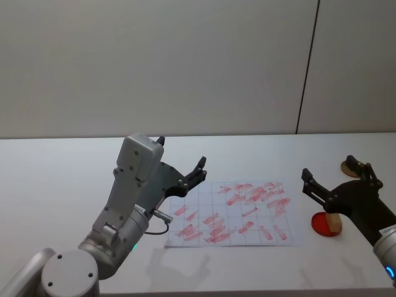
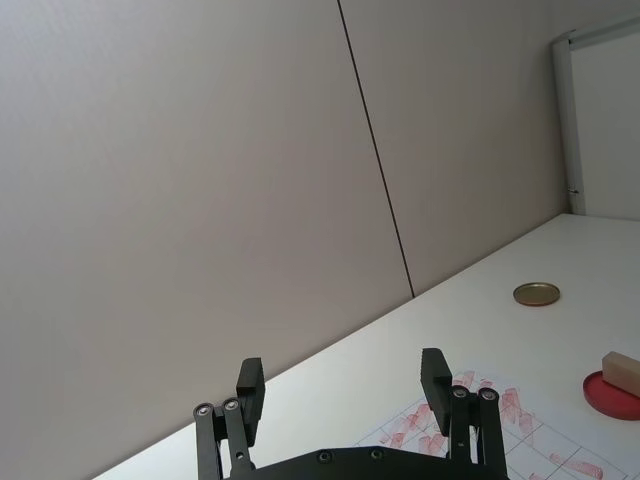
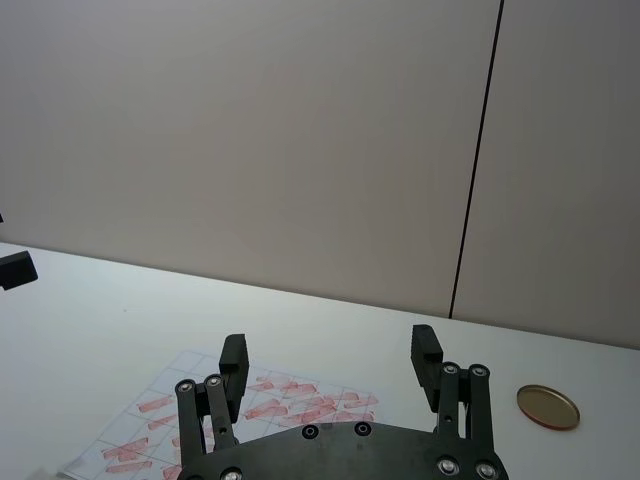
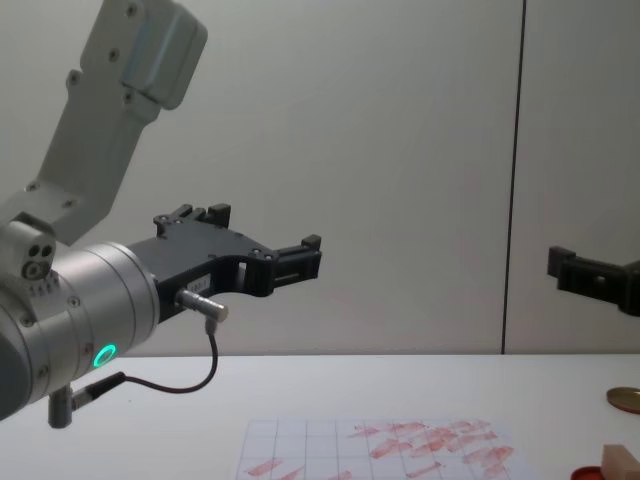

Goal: Use the one hand to pick up the stamp and affix it onto the A4 paper.

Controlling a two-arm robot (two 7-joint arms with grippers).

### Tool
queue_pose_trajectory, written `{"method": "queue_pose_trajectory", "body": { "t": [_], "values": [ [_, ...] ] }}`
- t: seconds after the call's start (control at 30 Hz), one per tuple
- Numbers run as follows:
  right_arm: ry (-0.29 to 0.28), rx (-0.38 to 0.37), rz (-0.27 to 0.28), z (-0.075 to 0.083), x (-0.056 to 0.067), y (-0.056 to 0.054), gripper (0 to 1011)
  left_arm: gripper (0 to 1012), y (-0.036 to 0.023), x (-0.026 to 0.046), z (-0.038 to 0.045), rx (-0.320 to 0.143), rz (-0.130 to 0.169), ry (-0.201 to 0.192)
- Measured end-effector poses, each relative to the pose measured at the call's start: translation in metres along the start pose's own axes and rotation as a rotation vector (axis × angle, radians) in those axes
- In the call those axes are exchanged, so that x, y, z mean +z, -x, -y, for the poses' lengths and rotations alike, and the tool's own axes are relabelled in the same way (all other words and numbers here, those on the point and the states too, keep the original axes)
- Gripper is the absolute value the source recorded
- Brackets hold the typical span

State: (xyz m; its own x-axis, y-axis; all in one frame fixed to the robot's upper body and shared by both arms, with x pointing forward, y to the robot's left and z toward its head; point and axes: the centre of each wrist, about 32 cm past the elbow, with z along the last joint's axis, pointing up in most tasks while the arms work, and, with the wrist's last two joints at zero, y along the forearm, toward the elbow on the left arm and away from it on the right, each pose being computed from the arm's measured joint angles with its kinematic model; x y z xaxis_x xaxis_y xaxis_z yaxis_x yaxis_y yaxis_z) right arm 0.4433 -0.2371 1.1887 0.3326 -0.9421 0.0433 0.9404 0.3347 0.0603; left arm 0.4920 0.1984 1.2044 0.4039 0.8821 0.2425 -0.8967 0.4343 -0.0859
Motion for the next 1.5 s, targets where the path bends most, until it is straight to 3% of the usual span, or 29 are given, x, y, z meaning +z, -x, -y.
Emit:
{"method": "queue_pose_trajectory", "body": {
  "t": [0.8,1.13,1.5],
  "values": [
    [0.013,-0.012,0.003,0.0,0.0,0.002,1001,993,0.0,0.0,0.0,0.0,0.0,0.0],
    [0.091,-0.088,0.014,-0.005,-0.001,0.013,1001,993,0.0,0.0,0.0,0.0,0.0,0.0],
    [0.193,-0.189,0.014,-0.019,-0.011,0.015,1001,993,0.0,0.0,0.0,0.0,0.0,0.0]
  ]
}}
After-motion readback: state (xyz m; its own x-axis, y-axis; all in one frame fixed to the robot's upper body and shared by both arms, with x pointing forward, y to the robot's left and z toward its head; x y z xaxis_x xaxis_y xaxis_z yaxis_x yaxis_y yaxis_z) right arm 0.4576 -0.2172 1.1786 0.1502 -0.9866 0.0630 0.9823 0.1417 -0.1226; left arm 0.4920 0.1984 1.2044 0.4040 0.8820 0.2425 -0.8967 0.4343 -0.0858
